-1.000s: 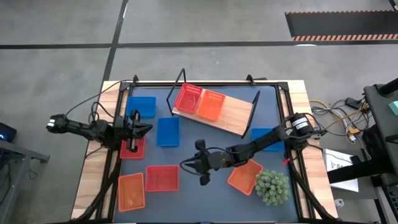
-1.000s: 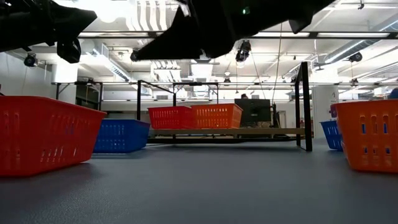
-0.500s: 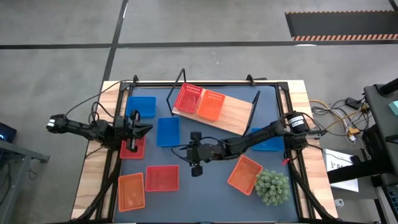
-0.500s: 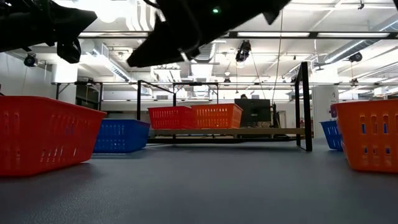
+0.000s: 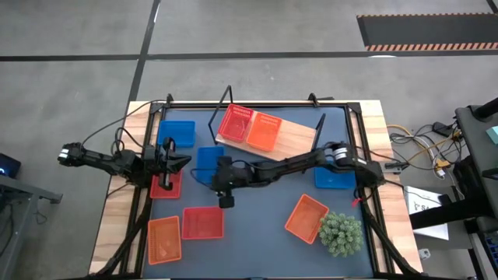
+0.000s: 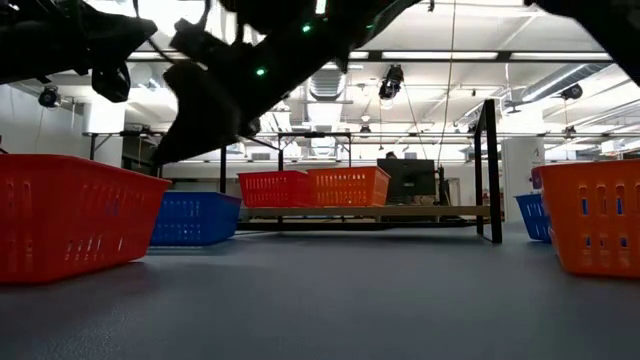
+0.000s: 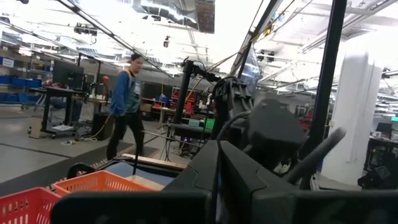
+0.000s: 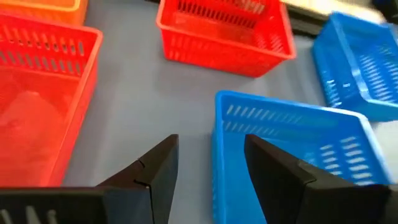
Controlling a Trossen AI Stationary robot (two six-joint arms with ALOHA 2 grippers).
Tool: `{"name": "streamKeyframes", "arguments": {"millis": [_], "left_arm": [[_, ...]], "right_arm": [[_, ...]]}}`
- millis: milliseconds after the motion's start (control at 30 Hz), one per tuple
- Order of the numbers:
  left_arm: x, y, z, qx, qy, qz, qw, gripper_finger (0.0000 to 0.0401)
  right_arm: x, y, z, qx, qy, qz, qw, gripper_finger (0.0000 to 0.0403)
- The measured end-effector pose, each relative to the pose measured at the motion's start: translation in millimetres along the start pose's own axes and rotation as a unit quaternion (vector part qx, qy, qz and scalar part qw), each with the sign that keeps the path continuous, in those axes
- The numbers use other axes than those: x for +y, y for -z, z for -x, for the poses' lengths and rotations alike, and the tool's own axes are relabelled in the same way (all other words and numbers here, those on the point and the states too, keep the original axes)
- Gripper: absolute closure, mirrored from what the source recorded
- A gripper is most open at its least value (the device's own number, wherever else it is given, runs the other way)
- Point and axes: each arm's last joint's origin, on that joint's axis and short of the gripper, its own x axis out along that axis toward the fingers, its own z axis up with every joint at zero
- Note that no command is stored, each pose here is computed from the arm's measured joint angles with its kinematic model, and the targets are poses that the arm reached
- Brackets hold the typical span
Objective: Stack baskets on shelf by color
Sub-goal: Put the middle blue bin on the shelf
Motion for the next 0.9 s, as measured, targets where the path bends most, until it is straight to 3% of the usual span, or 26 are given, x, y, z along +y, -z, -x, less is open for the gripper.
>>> {"name": "streamKeyframes", "arguments": {"millis": [267,500,900], "left_arm": [[-0.1,0.1,-0.1,0.000,0.001,0.001,1.000,0.0401],[-0.2,0.1,0.0,0.000,0.003,0.001,1.000,0.0401],[-0.2,0.2,-0.1,0.001,0.003,0.001,1.000,0.0401]], "right_arm": [[-10.4,5.4,-38.5,0.080,-0.015,-0.016,0.997,0.0236],[-13.8,3.4,-50.2,0.101,-0.015,-0.016,0.995,0.0262],[-9.6,-3.2,-45.1,0.092,-0.021,0.019,0.995,0.0388]]}}
